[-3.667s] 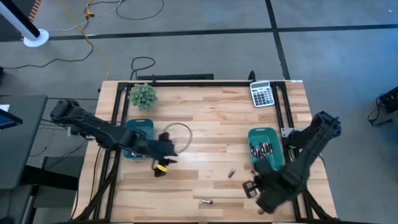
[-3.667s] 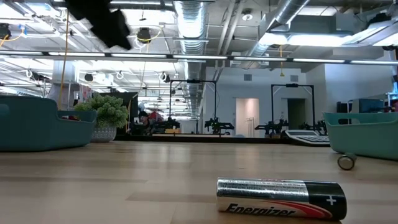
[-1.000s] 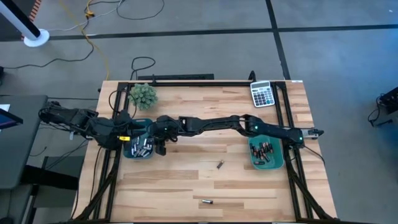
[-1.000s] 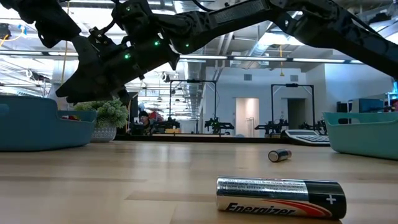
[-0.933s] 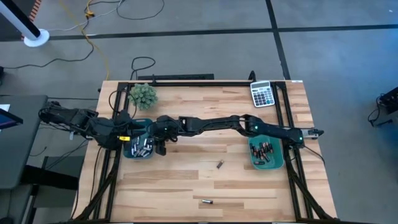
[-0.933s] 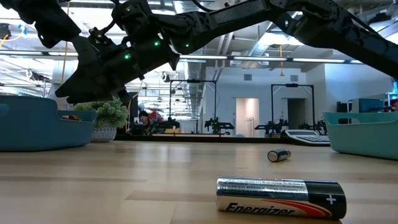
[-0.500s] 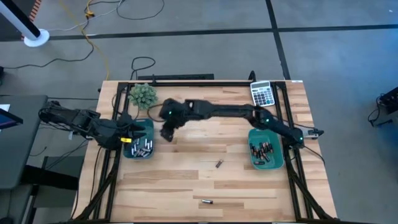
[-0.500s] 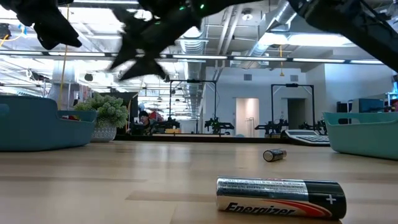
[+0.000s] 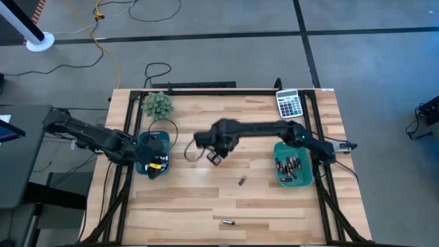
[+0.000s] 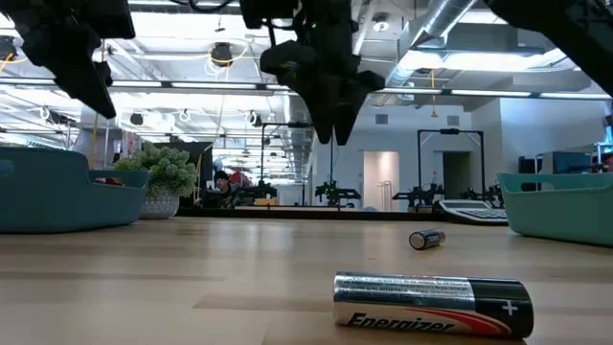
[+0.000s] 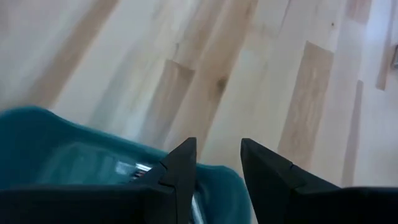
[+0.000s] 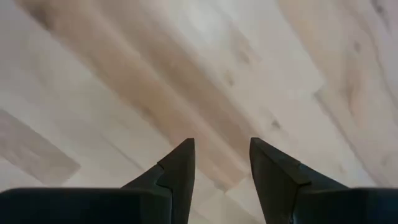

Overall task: Sort batteries
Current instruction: Put the silver battery into the blue bin

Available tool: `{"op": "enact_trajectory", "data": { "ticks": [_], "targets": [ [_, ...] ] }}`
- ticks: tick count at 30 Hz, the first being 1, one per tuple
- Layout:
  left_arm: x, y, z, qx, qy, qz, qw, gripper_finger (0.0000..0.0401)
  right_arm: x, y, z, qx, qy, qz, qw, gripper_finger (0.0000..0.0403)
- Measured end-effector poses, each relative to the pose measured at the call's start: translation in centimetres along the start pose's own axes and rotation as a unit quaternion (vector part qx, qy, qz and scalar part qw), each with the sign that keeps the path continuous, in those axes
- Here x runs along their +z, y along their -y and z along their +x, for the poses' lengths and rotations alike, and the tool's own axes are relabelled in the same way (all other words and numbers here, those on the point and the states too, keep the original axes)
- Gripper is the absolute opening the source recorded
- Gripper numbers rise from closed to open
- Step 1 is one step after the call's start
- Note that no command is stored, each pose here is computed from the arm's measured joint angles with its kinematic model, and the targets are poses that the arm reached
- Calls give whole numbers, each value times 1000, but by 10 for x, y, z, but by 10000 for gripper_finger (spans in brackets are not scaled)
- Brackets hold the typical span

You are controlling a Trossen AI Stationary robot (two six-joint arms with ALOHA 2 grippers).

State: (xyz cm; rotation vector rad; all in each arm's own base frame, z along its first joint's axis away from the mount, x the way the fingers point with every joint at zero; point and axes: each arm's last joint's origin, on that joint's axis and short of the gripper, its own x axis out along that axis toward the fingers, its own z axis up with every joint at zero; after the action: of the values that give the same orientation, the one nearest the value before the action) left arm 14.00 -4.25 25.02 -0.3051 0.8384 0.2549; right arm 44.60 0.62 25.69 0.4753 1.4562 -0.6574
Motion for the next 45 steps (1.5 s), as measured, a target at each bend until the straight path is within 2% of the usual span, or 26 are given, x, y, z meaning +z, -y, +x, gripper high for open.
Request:
{"op": "enact_trajectory", "data": {
  "ticks": [4,9,27,34,39,45],
  "targets": [
    [1,6,7,-12,-13,-3,1000,123,-26,-26,1,-5,5,-15,1000,166],
    [4,14,9,-34,4,15,999,123,-57,-49,7,-23,-6,-21,1000,166],
    [11,19,8,-59,43,20,997,123,-117,-87,4,-27,0,-32,999,166],
    [11,21,8,-65,44,5,997,123,-151,-84,6,-42,-2,0,999,166],
    [17,30,9,-90,75,0,993,123,-182,-73,8,-15,12,36,999,166],
    [28,54,27,-106,92,26,990,123,-212,-55,17,32,28,57,997,166]
  ]
}}
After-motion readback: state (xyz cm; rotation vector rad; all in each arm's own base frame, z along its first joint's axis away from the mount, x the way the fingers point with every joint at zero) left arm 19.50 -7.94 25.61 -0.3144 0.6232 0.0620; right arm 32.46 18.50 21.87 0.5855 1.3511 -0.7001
